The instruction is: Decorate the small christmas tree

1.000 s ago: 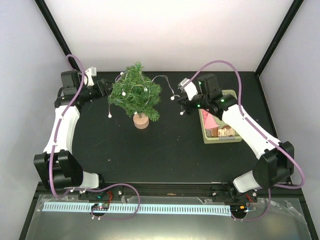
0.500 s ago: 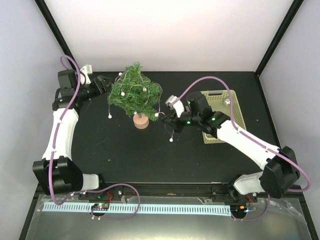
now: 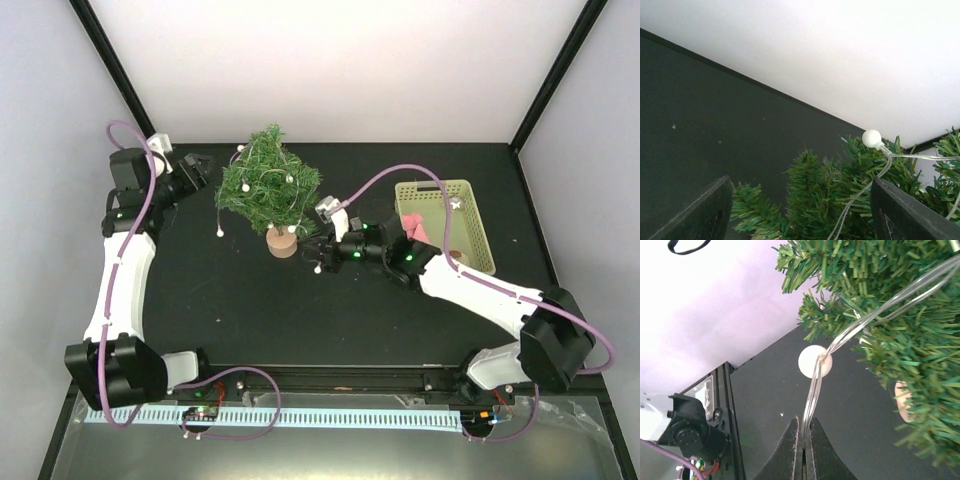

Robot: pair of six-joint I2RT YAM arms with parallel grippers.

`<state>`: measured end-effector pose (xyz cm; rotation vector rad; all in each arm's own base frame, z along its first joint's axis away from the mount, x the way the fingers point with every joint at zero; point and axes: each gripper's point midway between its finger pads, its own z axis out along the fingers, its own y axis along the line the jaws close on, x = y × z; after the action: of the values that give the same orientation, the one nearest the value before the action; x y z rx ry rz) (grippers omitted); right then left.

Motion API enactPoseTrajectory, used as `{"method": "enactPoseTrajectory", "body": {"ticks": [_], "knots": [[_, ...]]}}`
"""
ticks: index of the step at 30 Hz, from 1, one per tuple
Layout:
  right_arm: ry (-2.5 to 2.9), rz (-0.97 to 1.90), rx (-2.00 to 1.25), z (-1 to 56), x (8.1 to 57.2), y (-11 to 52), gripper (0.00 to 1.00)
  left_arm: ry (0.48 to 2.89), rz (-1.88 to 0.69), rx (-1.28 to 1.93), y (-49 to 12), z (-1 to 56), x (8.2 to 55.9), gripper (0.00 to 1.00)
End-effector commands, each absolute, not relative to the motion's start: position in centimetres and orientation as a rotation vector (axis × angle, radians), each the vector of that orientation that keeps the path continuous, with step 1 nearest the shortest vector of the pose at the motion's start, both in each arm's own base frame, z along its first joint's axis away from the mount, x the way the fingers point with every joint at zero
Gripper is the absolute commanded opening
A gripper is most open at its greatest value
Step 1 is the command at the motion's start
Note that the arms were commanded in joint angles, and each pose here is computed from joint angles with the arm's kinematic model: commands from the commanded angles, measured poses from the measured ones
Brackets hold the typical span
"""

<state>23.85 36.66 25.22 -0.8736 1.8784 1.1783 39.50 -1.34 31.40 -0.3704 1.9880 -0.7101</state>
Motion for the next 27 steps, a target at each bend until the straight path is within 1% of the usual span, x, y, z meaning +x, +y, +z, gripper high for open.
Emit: {"method": "enactPoseTrajectory", "body": {"ticks": [1, 6, 12, 14, 16, 17, 19, 21, 25, 27], "knots": [[1.837, 1.210, -0.753, 25.7, 24.3, 38.6, 0.01, 1.900, -0.571, -0.406, 0.8, 33.0, 38.8, 0.77], [1.843, 1.222, -0.684, 24.7, 24.7, 40.2, 0.01, 1.850, -0.449, -0.455, 2.5, 32.6, 37.3, 0.78], [1.866, 1.207, -0.598, 23.1, 25.9, 41.1, 0.03, 1.844, -0.433, -0.405, 2.0, 32.8, 35.9, 0.79], [1.862, 1.172, -0.612, 23.0, 26.1, 40.9, 0.09, 1.850, -0.453, -0.378, 1.4, 32.7, 35.3, 0.80], [1.852, 1.111, -0.662, 22.9, 26.0, 40.5, 0.17, 1.845, -0.470, -0.357, 1.0, 32.7, 34.8, 0.80], [1.839, 1.065, -0.709, 23.0, 25.8, 40.1, 0.25, 1.842, -0.479, -0.349, 0.8, 32.7, 34.6, 0.80], [1.812, 0.959, -0.810, 23.1, 25.4, 39.0, 0.37, 1.834, -0.508, -0.324, 0.1, 32.6, 34.0, 0.80], [1.754, 0.847, -0.930, 23.3, 24.8, 37.7, 0.47, 1.839, -0.522, -0.306, -0.4, 32.4, 33.5, 0.80], [1.583, 0.556, -1.262, 22.0, 23.8, 34.8, 0.56, 1.837, -0.518, -0.276, -0.9, 32.3, 32.7, 0.79], [1.522, 0.393, -1.406, 20.5, 24.2, 33.4, 0.57, 1.824, -0.526, -0.255, -1.3, 32.5, 32.2, 0.78]]}}
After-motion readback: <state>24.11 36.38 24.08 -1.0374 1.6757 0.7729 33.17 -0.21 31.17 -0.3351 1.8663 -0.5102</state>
